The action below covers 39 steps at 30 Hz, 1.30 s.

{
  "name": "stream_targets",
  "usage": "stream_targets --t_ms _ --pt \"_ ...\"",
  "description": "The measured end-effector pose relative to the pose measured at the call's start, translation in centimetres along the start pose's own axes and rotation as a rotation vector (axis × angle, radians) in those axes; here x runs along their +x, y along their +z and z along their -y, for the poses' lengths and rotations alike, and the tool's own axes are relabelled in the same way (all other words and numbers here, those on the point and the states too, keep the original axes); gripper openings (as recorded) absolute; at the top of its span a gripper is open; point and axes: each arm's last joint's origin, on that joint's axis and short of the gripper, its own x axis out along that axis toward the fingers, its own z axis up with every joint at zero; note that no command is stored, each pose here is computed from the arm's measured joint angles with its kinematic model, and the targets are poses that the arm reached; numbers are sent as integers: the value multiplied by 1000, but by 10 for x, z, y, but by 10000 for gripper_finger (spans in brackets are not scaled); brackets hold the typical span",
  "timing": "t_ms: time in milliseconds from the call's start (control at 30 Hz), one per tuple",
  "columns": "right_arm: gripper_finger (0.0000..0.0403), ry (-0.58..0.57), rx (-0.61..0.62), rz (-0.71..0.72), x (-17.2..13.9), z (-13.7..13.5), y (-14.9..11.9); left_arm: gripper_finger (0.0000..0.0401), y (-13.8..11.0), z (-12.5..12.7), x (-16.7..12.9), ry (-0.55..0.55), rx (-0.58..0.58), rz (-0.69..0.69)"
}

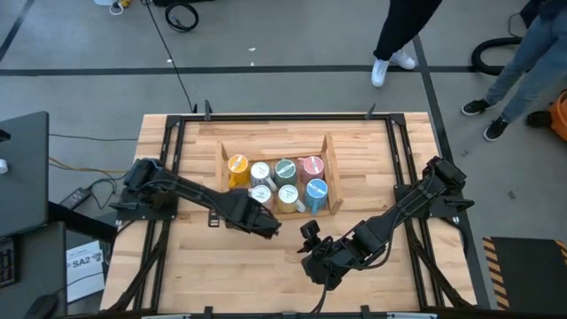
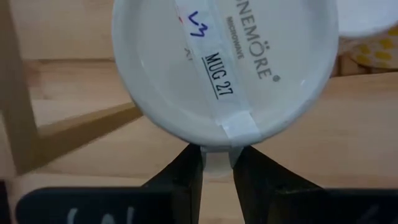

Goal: Place coffee mugs
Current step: Put the gray patterned mug on the shelf

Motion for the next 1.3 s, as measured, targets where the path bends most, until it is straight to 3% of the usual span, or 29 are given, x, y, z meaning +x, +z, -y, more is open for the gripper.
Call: stream_targets --t_ms 467,1033,1300 --pt "153 0 -4 7 0 0 1 80 1 9 19 50 46 62" --pt "153 7 2 14 0 0 1 80 3 10 19 32 53 143" --pt "153 7 1 14 0 0 1 80 4 10 19 29 108 158"
